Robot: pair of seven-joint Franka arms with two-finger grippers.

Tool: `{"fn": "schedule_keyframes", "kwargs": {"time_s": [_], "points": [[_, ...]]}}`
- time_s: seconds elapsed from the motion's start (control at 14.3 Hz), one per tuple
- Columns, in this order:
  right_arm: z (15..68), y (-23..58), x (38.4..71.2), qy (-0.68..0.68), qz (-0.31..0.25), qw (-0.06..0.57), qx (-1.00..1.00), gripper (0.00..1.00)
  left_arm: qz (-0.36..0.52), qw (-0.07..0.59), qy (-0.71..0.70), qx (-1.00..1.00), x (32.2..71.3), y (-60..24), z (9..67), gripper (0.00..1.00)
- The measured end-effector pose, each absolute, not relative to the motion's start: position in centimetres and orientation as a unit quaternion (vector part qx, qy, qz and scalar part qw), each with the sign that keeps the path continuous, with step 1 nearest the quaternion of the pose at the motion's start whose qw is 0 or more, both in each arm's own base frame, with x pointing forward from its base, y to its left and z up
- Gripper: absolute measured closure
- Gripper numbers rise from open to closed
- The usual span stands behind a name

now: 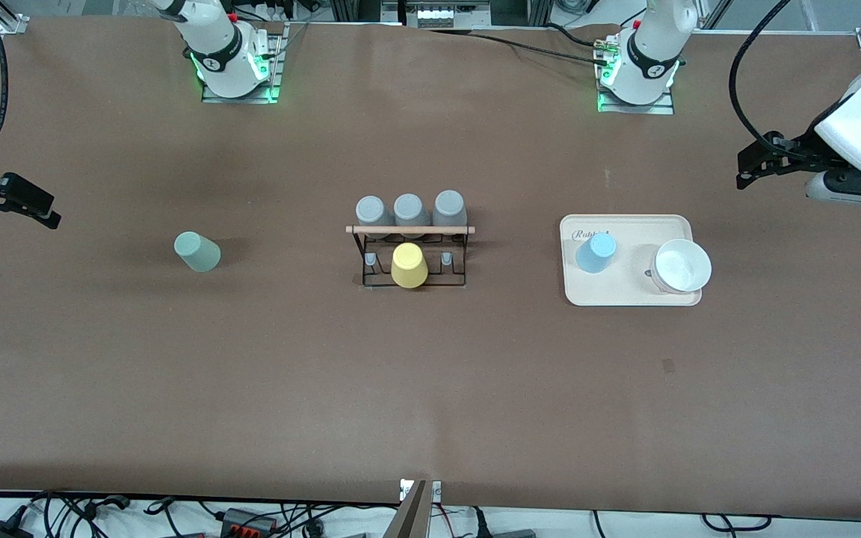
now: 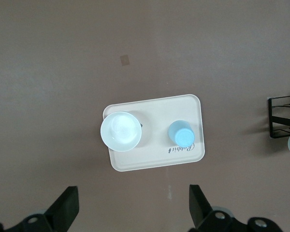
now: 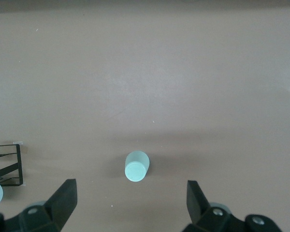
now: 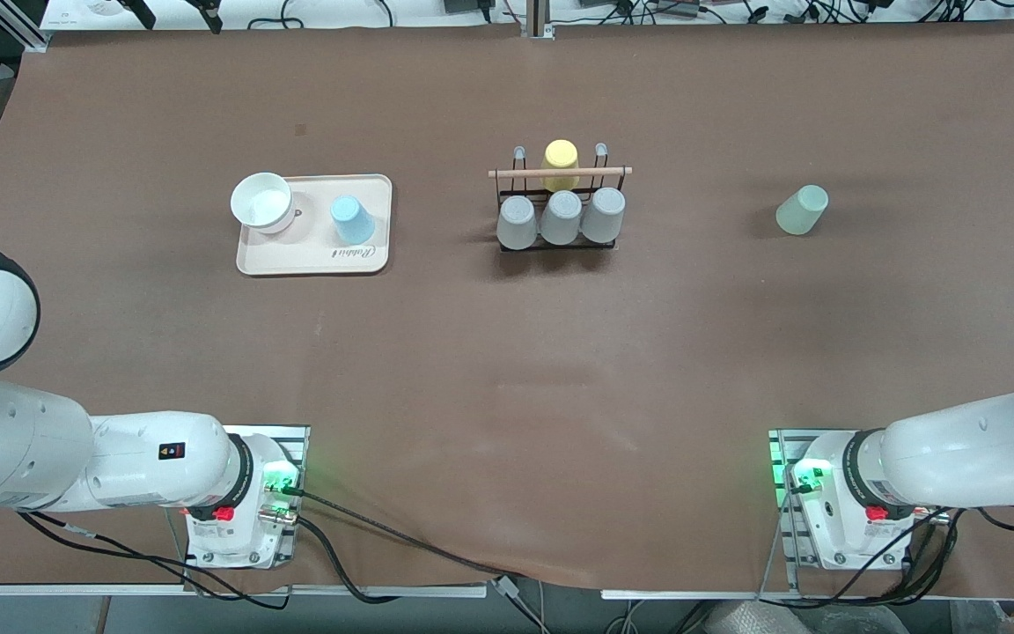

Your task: Hang scattered cups on rack with three cups

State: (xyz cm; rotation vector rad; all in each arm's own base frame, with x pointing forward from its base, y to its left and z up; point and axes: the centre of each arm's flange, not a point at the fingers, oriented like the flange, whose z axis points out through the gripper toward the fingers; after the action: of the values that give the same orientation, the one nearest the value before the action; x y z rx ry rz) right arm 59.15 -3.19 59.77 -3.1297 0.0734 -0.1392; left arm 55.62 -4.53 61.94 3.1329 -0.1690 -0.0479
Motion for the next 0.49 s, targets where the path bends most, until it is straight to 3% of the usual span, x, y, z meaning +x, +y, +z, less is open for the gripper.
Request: {"fn": "schedule_keyframes", "kwargs": {"time_s": [0.49], "points": [[59.63,-3.3,59.01,0.024,-0.038,0.004,-0.999,0.0,-0.015,0.002,-0.054,0.998,55.62,-4.53,61.94,0.0]]}}
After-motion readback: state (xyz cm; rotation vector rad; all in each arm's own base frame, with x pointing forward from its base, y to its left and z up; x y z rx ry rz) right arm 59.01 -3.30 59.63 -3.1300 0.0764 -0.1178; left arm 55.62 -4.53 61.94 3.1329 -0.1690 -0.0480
